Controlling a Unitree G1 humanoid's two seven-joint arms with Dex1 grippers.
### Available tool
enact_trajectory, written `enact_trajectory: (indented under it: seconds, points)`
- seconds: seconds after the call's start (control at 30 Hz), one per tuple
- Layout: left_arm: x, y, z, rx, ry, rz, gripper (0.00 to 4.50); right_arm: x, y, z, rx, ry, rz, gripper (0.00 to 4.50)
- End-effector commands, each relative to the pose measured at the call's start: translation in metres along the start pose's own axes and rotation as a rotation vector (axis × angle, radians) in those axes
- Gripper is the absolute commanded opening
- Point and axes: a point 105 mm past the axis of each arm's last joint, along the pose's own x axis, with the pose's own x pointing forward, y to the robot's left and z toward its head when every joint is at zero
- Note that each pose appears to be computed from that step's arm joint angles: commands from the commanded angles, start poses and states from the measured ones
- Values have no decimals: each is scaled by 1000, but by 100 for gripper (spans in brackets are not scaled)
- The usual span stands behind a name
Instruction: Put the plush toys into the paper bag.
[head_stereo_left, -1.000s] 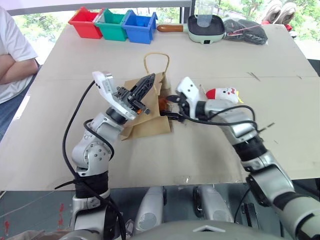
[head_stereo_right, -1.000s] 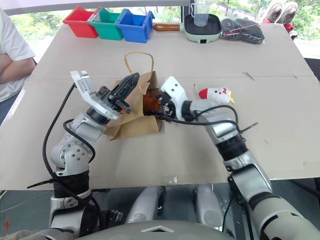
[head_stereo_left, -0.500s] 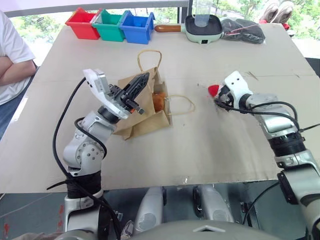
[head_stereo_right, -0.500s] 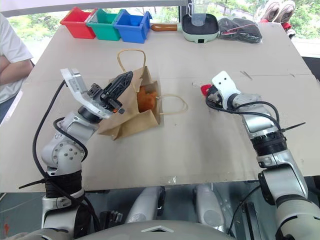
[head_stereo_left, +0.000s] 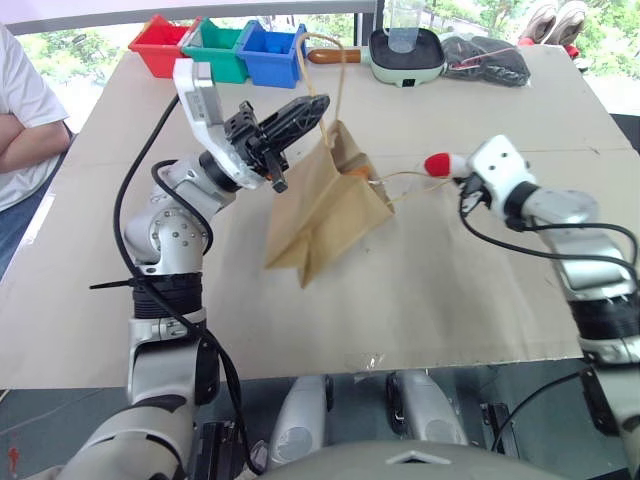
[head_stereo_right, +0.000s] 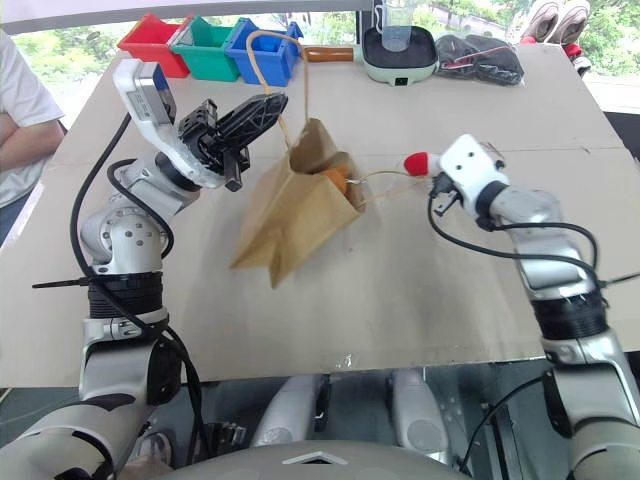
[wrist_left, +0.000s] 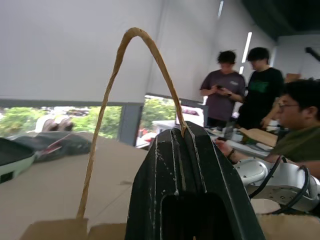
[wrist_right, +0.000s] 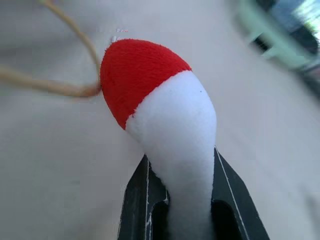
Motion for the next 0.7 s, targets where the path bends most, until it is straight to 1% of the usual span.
enact_trajectory:
  seconds: [0.03, 0.07, 0.13, 0.2, 0.33, 0.37, 0.47, 0.57, 0.7]
  points:
    - [-29, 1, -7, 19, 59, 32, 0, -35, -12, 23, -22, -75, -55, 6]
    - [-34, 0, -11, 19, 75, 42, 0, -42, -12, 24, -22, -76, -58, 6]
    - [-47, -1, -16, 16, 89, 86, 0, -63, -10, 41, -51, -147, -33, 6]
    - [-52, -2, -17, 14, 86, 113, 0, -72, -6, 55, -74, -203, -11, 6]
    - [-56, -7, -17, -2, 71, 140, 0, -73, -2, 83, -118, -291, 36, 6]
    - [-57, -7, -17, -7, 66, 154, 0, -71, 3, 92, -137, -318, 72, 6]
    - [-59, -10, -17, -23, 44, 190, 0, -61, 37, 119, -172, -414, 256, 6]
    - [-56, -14, -14, -34, 5, 204, 0, -55, 63, 121, -191, -412, 383, 6]
    - [-55, -19, -15, -44, -13, 213, 0, -30, 89, 109, -215, -359, 427, 6]
